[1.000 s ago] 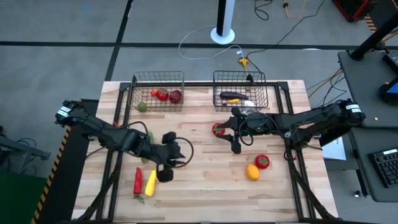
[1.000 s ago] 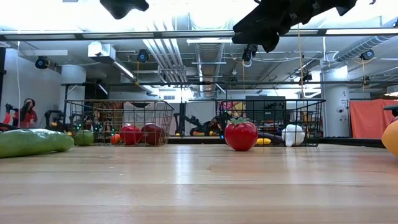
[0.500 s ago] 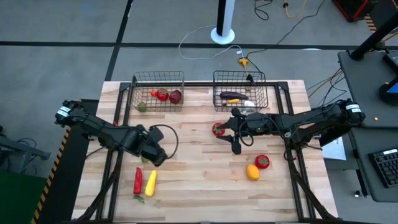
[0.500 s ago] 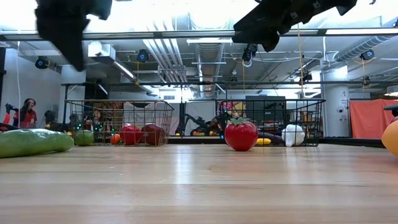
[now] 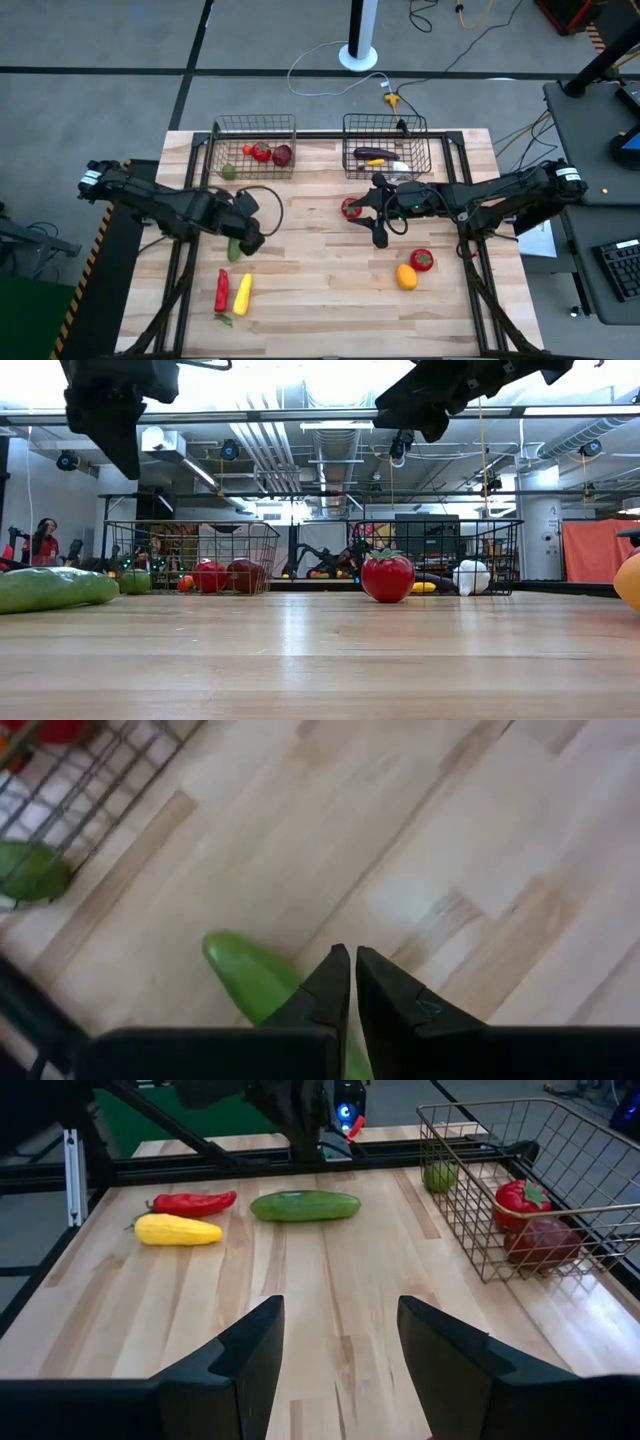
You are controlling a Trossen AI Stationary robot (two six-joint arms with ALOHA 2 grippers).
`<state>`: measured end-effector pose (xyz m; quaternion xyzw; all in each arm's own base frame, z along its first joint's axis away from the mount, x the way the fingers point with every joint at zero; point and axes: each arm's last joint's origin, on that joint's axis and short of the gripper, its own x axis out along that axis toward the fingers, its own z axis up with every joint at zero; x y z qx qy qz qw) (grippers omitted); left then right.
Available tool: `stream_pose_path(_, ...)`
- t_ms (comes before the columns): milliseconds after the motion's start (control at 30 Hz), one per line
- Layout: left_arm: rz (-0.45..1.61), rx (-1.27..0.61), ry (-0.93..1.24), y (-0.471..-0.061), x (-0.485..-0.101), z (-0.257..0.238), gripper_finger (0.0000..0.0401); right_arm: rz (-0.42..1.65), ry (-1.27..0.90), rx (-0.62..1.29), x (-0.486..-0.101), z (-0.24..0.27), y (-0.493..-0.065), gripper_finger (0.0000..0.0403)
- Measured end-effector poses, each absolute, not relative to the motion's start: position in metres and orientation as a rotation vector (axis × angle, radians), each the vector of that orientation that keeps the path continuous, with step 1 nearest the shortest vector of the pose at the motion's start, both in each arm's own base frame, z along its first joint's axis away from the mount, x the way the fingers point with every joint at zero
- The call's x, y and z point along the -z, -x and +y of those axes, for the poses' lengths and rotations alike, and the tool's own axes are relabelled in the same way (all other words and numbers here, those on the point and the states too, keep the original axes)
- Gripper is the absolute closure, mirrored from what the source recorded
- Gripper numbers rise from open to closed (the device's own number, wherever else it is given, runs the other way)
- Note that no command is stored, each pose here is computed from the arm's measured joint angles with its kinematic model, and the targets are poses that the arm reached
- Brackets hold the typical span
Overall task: Sort produce into baskets
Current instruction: Put the cucumber into the right wire basket
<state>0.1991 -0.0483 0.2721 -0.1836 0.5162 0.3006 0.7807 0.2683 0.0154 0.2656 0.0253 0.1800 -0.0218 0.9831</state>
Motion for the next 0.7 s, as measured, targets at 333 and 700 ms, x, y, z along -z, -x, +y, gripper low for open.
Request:
stream_pose_path(333, 0.907, -0.653, 0.628, -0.181, -0.275, -0.036, 0.0393, 0.362, -0.062, 0.046, -0.266, 0.015, -0.268, 0.0213)
stream_pose_path(700, 1.05, -0.815, 0.651, -0.193, -0.241, -0.04, 0.0344, 0.363, -0.062, 0.046, -0.266, 0.015, -0.268, 0.0213)
